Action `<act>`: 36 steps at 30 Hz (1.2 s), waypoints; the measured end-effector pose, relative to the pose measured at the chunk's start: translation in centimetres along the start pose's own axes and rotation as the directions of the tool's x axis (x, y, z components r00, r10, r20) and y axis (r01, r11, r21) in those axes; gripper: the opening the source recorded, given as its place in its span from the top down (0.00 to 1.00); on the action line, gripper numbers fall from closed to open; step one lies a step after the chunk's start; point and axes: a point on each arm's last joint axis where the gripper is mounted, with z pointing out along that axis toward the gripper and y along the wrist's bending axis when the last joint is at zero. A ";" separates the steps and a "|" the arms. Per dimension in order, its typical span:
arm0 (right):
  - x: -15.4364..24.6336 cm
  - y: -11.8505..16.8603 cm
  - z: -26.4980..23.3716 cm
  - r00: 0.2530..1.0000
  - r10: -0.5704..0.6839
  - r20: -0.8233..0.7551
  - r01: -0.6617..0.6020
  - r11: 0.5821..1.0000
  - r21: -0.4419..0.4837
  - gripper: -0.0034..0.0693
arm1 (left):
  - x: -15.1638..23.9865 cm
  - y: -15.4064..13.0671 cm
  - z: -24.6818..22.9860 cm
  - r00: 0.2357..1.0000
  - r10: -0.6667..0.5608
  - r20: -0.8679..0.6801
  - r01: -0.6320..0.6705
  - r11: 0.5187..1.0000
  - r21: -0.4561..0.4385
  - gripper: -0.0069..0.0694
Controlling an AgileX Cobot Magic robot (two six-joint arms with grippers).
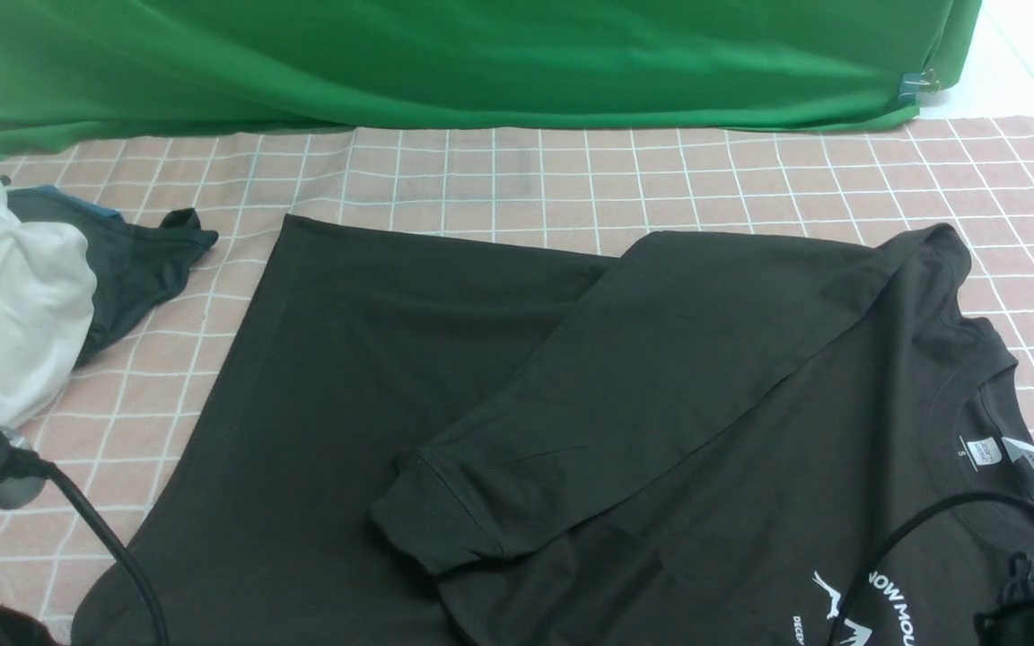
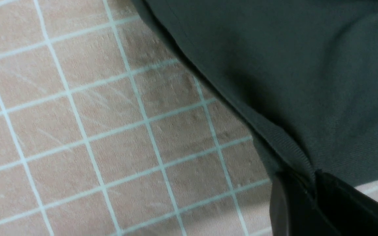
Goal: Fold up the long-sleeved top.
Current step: Use both arms simultaneously to clamp the lower edge of the clothing fabric, then use both arms to drag the lower edge of the fabric forward and fold it over the upper edge
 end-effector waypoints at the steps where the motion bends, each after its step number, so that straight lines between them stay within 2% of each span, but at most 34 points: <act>1: 0.2 0.3 -0.1 1.000 0.015 -0.004 -0.015 0.999 -0.031 0.88 | 0.1 0.0 0.0 1.000 0.001 -0.007 -0.001 1.000 0.001 0.84; 7: 0.7 1.0 -0.7 0.998 0.059 0.009 -0.057 0.992 -0.111 0.88 | 0.1 -0.2 -1.0 0.999 0.001 0.036 -0.001 1.000 -0.009 0.84; 12: 0.8 0.6 -0.8 0.993 0.116 0.010 -0.115 0.990 -0.078 0.88 | -0.6 -0.1 -1.3 0.997 -0.015 0.071 0.017 1.000 -0.020 0.84; 17: 1.3 -1.7 -0.6 0.975 0.221 0.003 -0.221 0.974 -0.044 0.88 | -2.8 0.6 -0.6 0.991 -0.039 0.129 0.044 0.999 -0.033 0.84; 20: 1.5 -3.8 -0.7 0.950 0.310 0.029 -0.309 0.950 -0.047 0.88 | -4.4 1.2 0.6 0.989 -0.055 0.134 0.060 0.998 -0.032 0.84; 25: 2.2 -9.0 -1.5 0.835 0.528 0.152 -0.521 0.849 -0.087 0.88 | -8.1 2.7 3.6 0.986 -0.068 0.149 0.076 0.996 -0.051 0.84; 29: 2.5 -12.6 -1.8 0.751 0.614 0.243 -0.610 0.786 -0.102 0.88 | -11.0 3.6 5.0 0.982 -0.067 0.179 0.079 0.995 -0.057 0.84; 36: 1.7 -18.0 -1.1 0.666 0.670 0.327 -0.679 0.727 -0.107 0.88 | -15.2 5.1 7.7 0.979 -0.047 0.198 0.062 0.995 -0.075 0.84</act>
